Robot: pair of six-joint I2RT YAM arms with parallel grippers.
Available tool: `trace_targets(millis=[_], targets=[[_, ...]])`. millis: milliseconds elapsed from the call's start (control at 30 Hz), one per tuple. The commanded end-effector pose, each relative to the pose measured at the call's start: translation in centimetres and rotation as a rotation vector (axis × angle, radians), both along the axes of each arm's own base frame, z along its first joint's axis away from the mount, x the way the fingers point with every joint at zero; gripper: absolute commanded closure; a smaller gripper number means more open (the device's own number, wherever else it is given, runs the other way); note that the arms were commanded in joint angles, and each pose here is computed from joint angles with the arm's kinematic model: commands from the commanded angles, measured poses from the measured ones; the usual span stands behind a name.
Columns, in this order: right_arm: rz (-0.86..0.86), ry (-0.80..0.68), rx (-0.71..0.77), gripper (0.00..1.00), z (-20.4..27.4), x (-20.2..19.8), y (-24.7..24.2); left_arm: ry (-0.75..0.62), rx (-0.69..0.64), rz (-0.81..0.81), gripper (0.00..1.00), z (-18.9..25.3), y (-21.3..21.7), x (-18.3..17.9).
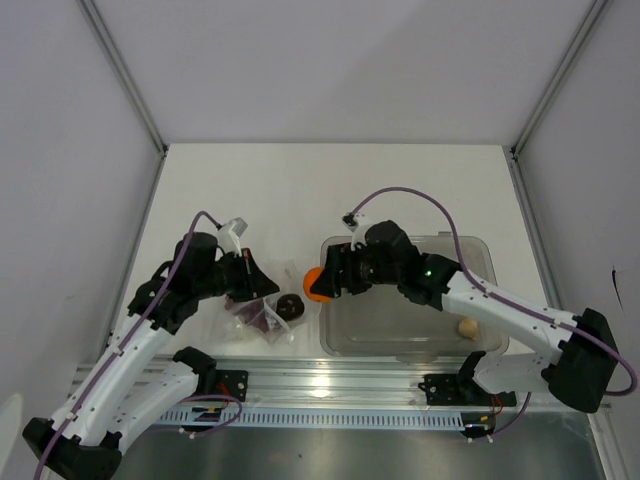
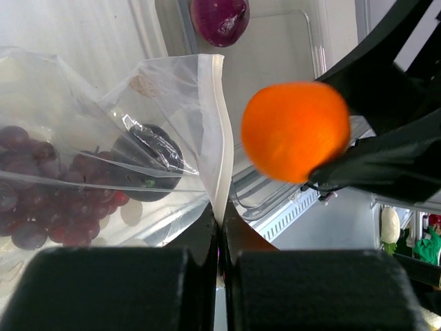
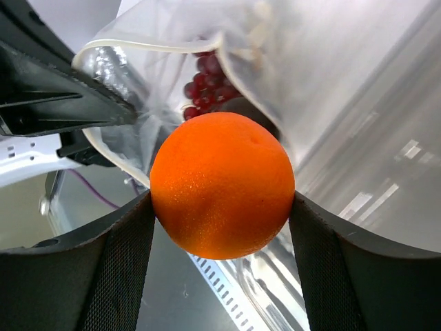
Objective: Place the food in the zip-top bag and seal the zipper
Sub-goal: Place the fake fruit in the zipper food storage bag.
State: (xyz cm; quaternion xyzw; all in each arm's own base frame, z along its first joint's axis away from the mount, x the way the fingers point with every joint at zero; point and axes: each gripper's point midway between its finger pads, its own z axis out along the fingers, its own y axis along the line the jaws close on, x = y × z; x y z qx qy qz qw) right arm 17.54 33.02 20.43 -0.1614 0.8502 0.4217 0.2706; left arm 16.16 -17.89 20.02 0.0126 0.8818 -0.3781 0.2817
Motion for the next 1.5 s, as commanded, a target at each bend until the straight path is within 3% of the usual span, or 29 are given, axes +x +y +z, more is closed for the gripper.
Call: trace_targets(millis=[0,267,600,900,1067,1200,1300,1467], targets=[[0.114,-0.063,0.082,1.0,2.7,-0.9,3.8,-0.042,-0.009,-0.006,0.99,1.7,-0.1,0.1],[0.206,-0.041,0.064,0.99,0.5,-2.2,7.0,-0.047,-0.009,-0.017,1.0,2.3,-0.1,0.0],[0.185,-0.053,0.082,0.86,0.1,-0.8,9.2,-0.057,-0.041,-0.035,0.99,3.3,-0.4,-0.4],[0.15,-0.079,0.096,0.82,-1.0,0.7,10.9,-0.079,-0.064,-0.042,0.99,4.6,-0.4,-1.0],[0.138,-0.081,0.096,0.66,-1.8,1.0,11.4,-0.081,-0.064,-0.041,0.99,4.7,-0.3,-1.1],[0.131,-0.08,0.081,0.4,-2.2,1.0,11.3,-0.078,-0.06,-0.04,0.99,4.5,-0.3,-1.0],[0.129,-0.09,0.075,0.27,-2.0,0.7,11.2,-0.076,-0.058,-0.039,0.99,4.3,-0.3,-1.0],[0.124,-0.096,0.06,0.14,-2.1,0.6,10.8,-0.074,-0.061,-0.042,0.99,4.3,-0.4,-1.0]])
